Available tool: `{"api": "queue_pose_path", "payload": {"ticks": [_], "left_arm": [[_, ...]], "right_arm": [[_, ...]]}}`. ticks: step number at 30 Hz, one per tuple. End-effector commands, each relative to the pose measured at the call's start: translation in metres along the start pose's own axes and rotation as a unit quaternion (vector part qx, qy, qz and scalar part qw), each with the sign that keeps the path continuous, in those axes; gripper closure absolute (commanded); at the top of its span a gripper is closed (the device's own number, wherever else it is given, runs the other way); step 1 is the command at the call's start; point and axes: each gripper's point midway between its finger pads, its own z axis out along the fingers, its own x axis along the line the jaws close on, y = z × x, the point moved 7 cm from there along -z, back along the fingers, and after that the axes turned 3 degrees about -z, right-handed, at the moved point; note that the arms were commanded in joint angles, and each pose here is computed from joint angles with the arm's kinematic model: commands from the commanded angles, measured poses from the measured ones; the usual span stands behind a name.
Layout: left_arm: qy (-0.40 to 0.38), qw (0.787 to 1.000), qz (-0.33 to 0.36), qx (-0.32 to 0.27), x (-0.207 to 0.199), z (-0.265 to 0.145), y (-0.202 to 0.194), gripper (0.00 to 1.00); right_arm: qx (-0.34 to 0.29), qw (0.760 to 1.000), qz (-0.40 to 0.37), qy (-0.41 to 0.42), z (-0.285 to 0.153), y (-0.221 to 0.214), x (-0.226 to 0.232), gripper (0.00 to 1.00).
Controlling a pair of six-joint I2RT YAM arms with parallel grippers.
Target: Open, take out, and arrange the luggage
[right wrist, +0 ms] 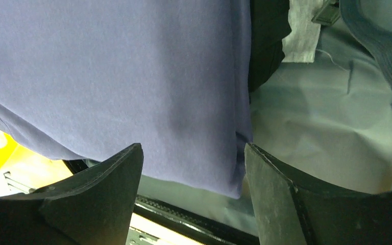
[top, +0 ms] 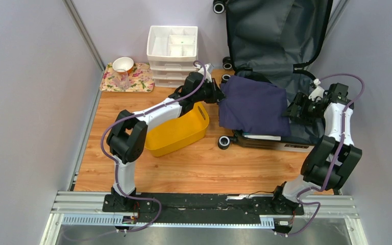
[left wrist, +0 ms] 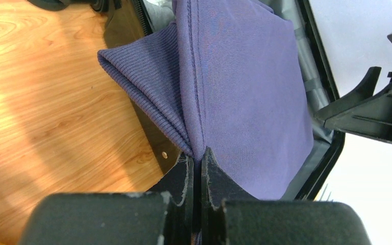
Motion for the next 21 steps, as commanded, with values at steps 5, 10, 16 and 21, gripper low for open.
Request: {"api": "queue_pose_path", "payload": {"ticks": [5, 10, 16, 21], "left_arm": [[0.034, 0.998, 0.035, -0.041, 0.016, -0.022, 0.035, 1.00], [0.027, 0.998, 0.035, -0.034, 0.015, -0.016, 0.036, 1.00], [0.004, 0.999, 0.034, -0.026, 0.012, -0.009, 0.036, 1.00], [-0.023, 0.996, 0.081, -0.024, -0.003, -0.010, 0.044, 1.00]], "right_arm": [[-0.029, 0.998, 0.014, 0.047, 0.026, 0.026, -0.001, 0.23], [0.002, 0.998, 0.019, 0.059, 0.049, 0.023, -0.003, 0.23], [0.024, 0.993, 0.027, 0.112, 0.050, 0.026, 0.007, 0.45], [0.001, 0.988, -0.002, 0.156, 0.016, 0.040, 0.035, 1.00]]}}
